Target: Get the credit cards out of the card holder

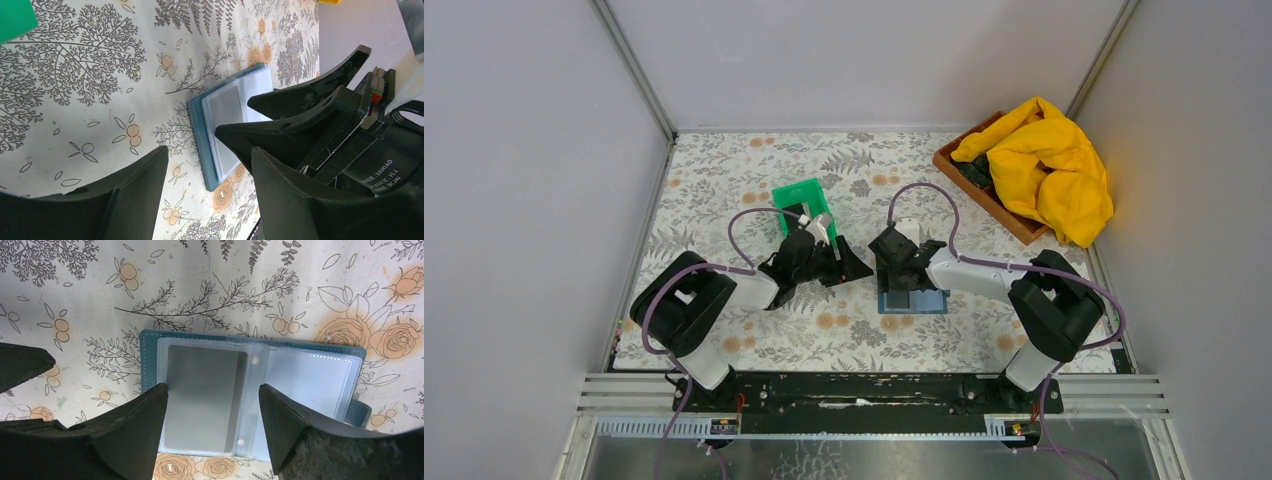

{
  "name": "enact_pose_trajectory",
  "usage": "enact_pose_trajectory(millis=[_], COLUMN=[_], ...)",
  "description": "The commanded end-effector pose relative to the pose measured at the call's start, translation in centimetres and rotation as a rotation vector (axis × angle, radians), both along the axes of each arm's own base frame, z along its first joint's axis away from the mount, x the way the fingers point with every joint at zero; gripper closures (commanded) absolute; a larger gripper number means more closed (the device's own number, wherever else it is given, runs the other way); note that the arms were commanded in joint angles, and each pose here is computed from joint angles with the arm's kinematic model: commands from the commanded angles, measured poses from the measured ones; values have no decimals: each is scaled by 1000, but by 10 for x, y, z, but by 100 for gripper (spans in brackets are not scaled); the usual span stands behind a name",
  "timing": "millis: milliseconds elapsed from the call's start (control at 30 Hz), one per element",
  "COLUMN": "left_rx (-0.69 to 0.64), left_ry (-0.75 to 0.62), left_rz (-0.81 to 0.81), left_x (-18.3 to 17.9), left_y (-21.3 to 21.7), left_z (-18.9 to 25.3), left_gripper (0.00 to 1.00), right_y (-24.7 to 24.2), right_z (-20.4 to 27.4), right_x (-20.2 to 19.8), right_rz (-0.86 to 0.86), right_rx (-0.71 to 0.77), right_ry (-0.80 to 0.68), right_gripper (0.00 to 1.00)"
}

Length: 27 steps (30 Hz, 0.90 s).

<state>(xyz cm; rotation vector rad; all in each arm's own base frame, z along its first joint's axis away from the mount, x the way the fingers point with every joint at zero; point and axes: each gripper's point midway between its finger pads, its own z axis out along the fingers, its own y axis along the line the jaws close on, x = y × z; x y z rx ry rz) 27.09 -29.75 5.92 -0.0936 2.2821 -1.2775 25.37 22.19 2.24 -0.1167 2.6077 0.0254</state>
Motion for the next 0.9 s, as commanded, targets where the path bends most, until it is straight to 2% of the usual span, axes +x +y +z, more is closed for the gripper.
enact_pose_trajectory(millis=[0, 733, 867], left_rx=[-20, -25, -24], left_ry=[-54, -44, -43], left_rz=[5, -2, -1], left_x=[6, 5, 5], left_y=[1, 0, 0], left_z=[10, 6, 5], left_gripper=[31, 31, 31], right_y=[10, 17, 14], right_z=[22, 12, -2], right_x=[10, 7, 3], right_rz=[-14, -1, -6], right_rx=[29, 40, 17], right_ry=[-65, -37, -10], right_gripper=[26, 21, 21])
